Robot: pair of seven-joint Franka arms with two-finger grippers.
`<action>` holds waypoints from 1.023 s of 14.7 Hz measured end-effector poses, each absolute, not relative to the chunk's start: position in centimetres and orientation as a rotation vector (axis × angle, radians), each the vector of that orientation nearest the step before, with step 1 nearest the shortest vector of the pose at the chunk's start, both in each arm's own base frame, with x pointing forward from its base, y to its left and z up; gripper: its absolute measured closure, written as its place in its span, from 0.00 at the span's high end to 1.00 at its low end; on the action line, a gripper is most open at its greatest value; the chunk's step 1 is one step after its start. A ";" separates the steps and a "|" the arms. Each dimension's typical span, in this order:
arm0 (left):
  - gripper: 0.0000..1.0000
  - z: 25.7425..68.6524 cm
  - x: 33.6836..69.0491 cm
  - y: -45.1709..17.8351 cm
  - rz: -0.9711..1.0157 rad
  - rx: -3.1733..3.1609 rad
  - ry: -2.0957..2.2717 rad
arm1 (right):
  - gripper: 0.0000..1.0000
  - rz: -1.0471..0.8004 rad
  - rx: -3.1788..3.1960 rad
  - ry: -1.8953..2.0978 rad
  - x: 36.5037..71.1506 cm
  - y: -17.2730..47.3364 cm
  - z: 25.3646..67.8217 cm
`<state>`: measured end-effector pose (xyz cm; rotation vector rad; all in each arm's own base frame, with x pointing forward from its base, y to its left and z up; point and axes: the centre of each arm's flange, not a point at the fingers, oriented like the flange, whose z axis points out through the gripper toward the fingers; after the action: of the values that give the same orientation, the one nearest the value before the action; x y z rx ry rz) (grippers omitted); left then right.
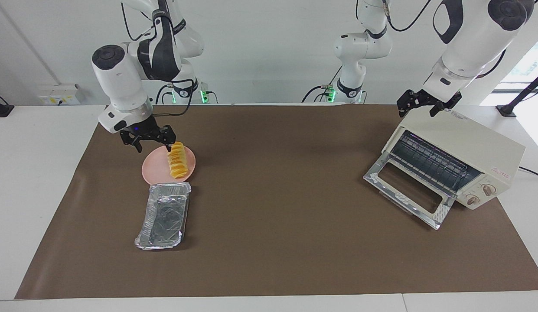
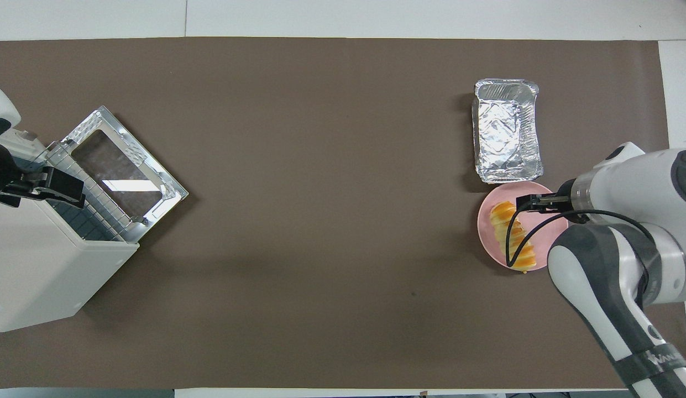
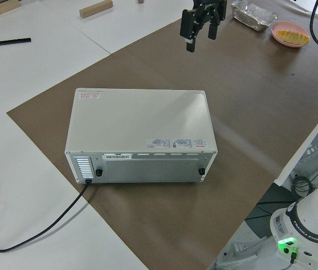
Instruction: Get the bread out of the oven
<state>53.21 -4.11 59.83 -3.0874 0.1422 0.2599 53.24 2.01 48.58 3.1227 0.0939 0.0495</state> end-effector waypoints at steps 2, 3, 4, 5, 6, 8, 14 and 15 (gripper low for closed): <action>1.00 59.8 53.2 -4.1 0.260 -3.087 0.142 | 1.00 -0.003 3.118 0.190 53.3 1.8 52.0; 1.00 59.8 53.2 -4.1 0.260 -3.087 0.142 | 1.00 -0.032 3.116 0.226 53.2 1.5 53.6; 1.00 59.8 53.2 -4.1 0.260 -3.087 0.142 | 1.00 -0.060 3.115 0.253 53.0 1.2 55.3; 1.00 59.8 53.2 -4.1 0.260 -3.087 0.142 | 1.00 -0.088 3.115 0.270 52.7 0.6 56.9; 1.00 59.8 53.2 -4.1 0.260 -3.087 0.142 | 1.00 -0.118 3.116 0.280 52.4 0.0 58.2; 1.00 59.8 53.2 -4.1 0.260 -3.087 0.142 | 1.00 -0.162 3.118 0.286 51.8 -1.0 59.9; 1.00 59.8 53.2 -4.1 0.260 -3.087 0.142 | 1.00 -0.251 3.124 0.246 51.0 -2.6 60.6; 1.00 59.8 53.2 -4.1 0.260 -3.087 0.142 | 1.00 -0.246 3.124 0.245 51.2 -2.6 60.6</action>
<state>53.20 -4.11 59.84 -3.0874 0.1422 0.2598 51.16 -2.62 60.57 3.1240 0.2445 -0.2462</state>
